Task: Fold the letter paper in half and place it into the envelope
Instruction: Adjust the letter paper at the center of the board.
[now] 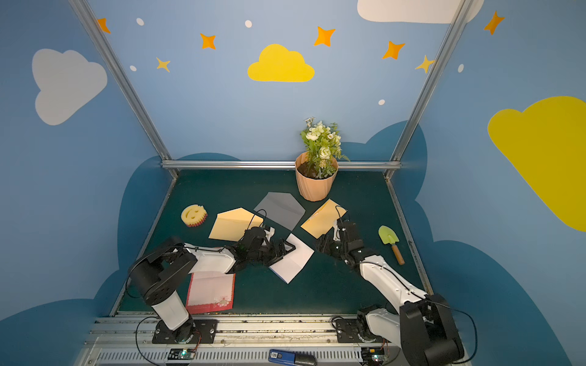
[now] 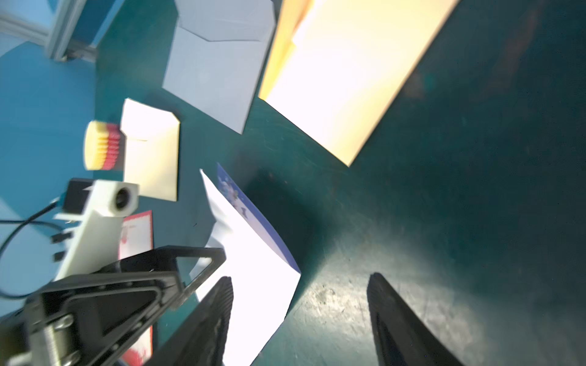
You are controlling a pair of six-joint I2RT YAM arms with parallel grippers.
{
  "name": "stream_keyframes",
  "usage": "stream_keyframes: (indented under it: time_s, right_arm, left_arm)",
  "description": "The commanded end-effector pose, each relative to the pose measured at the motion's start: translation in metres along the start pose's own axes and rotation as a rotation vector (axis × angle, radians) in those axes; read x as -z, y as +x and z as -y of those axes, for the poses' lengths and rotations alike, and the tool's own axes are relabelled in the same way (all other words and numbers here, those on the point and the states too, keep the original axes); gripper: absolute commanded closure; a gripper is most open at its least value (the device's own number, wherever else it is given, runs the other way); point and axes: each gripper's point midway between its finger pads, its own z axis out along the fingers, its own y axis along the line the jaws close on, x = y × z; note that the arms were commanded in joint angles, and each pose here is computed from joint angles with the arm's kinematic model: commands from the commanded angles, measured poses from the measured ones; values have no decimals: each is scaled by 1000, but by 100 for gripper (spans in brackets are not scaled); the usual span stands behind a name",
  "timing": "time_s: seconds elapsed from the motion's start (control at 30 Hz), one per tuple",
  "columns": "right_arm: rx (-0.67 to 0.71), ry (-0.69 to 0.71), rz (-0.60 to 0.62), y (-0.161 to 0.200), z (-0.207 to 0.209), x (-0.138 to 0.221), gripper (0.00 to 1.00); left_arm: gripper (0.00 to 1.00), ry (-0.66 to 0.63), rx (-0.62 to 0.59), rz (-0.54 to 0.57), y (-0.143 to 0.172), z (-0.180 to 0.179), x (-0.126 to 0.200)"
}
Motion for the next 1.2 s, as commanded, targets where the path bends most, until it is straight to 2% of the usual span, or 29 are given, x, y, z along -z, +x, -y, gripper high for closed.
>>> stream_keyframes:
  time_s: [0.0,0.07,0.37,0.8,0.87,0.9,1.03,1.1,1.17]
  right_arm:
    - [101,-191,-242,33,-21,-1,39]
    - [82,-252,-267,33,-28,-7,39]
    - [112,-194,-288,20,-18,-28,35]
    - [149,-219,-380,22,-28,-68,35]
    - [152,-227,-386,23,-32,-72,41]
    - [150,-230,-383,22,-34,-72,48]
    - [135,-207,-368,19,-33,-71,88]
    - [126,-183,-353,18,-31,-68,97]
    - [115,-150,-321,17,-28,-63,100]
  left_arm:
    - [8,-107,3,-44,6,-33,-5]
    - [8,-103,1,-53,7,-32,-6]
    - [9,-105,0,-61,8,-34,-7]
    - [9,-83,4,-60,6,-31,-6]
    - [9,-81,7,-61,6,-32,-6]
    - [9,-77,7,-59,6,-32,-6]
    - [9,-47,6,-39,-1,-22,0]
    - [9,-29,-6,-24,-8,-13,6]
    - [9,-17,-35,-12,-14,-1,14]
